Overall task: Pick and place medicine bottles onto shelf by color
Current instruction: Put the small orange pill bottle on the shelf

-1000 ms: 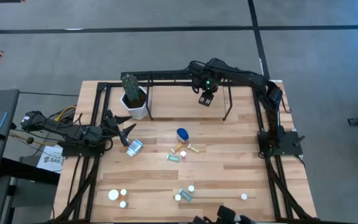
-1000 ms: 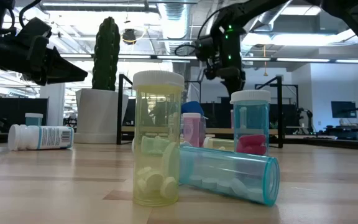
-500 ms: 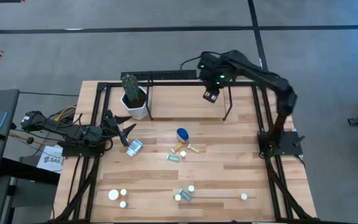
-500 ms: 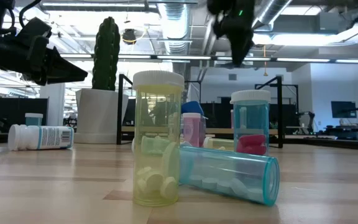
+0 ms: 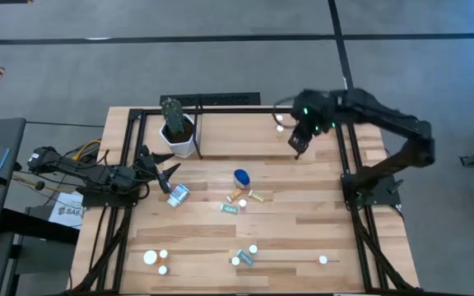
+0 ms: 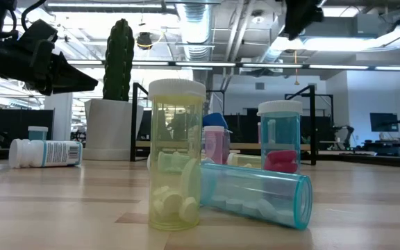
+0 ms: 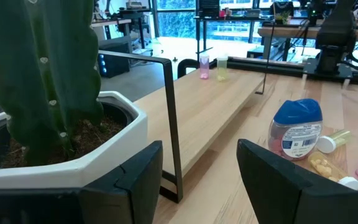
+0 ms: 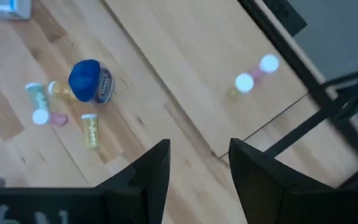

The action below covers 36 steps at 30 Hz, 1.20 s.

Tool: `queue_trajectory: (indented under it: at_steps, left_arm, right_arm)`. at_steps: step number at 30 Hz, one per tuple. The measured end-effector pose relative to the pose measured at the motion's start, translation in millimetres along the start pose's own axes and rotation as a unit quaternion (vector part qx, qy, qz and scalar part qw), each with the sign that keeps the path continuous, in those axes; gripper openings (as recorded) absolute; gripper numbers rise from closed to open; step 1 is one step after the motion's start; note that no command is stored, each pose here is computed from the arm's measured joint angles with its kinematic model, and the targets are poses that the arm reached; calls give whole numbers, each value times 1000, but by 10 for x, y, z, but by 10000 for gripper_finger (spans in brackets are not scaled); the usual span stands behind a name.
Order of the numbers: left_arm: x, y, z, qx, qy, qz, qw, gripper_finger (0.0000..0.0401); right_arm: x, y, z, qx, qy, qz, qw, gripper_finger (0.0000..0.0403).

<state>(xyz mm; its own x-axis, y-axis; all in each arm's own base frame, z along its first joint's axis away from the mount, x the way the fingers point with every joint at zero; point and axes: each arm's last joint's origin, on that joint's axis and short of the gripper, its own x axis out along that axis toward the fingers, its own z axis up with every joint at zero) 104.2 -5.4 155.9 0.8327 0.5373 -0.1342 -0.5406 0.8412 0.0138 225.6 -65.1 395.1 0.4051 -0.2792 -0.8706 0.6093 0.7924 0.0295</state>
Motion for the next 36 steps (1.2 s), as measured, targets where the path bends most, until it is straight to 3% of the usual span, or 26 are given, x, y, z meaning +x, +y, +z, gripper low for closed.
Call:
queue_trajectory:
  at_steps: [6,10,15,24,30,36]
  left_arm:
    - [0,0,0,0,0,0,1000,196]
    - [0,0,0,0,0,0,1000,196]
    - [0,0,0,0,0,0,1000,196]
    - [0,0,0,0,0,0,1000,196]
    - [0,0,0,0,0,0,1000,196]
    - [0,0,0,0,0,0,1000,196]
  right_arm:
    - [340,71,-555,85,12,11,996,184]
    - [380,118,-868,114,-6,47,992,182]
    - [287,222,-1143,55,-42,99,993,184]
    - [165,587,-1731,-26,48,168,984,192]
    - [70,860,-2049,-75,37,188,979,192]
    - [-35,940,-2263,-135,62,227,963,188]
